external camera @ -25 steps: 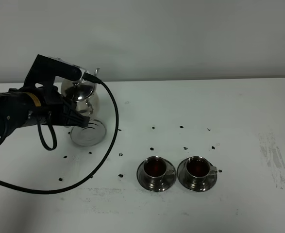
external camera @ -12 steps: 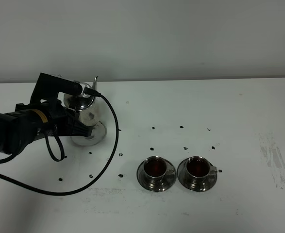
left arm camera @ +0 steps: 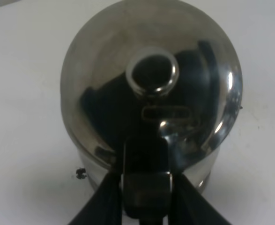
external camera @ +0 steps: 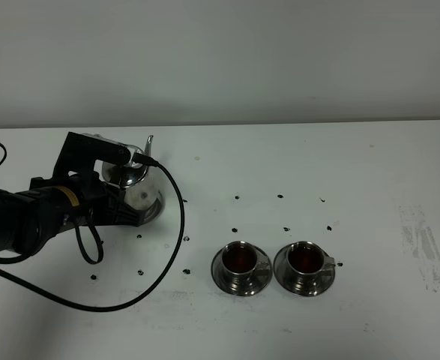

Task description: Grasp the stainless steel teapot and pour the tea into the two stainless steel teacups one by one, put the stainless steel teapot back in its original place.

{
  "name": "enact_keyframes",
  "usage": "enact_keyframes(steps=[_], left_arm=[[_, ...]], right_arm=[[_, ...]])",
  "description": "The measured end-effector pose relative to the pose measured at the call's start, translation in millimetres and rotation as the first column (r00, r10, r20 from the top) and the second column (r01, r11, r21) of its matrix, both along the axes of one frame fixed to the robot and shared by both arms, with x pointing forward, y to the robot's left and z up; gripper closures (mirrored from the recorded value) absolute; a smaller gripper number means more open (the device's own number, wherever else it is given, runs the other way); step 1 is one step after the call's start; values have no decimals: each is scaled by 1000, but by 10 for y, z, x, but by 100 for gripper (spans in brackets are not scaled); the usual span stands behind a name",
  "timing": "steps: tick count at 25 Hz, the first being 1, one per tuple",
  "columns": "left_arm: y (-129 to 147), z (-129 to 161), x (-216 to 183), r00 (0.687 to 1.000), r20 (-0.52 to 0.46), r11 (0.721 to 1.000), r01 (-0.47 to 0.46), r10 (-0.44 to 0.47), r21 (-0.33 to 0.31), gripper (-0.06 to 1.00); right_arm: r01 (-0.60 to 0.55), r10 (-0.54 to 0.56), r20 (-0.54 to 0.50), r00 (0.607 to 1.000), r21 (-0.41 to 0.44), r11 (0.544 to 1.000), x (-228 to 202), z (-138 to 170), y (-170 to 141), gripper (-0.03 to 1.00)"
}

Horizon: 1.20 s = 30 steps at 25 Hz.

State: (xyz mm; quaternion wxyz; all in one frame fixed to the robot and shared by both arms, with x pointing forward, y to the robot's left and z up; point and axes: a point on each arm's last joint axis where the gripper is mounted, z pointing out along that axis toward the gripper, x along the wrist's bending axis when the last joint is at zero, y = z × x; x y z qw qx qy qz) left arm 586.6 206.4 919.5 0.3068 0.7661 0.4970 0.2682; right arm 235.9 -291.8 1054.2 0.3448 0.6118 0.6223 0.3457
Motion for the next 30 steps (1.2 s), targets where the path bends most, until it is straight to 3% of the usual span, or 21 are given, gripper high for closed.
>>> enact_keyframes(steps=[30], left_arm=[[-8,-139,16,1000,10,1000,1,-1,-8,73]], right_arm=[[0,0,0,1000,0,1000,0,0,0,74]])
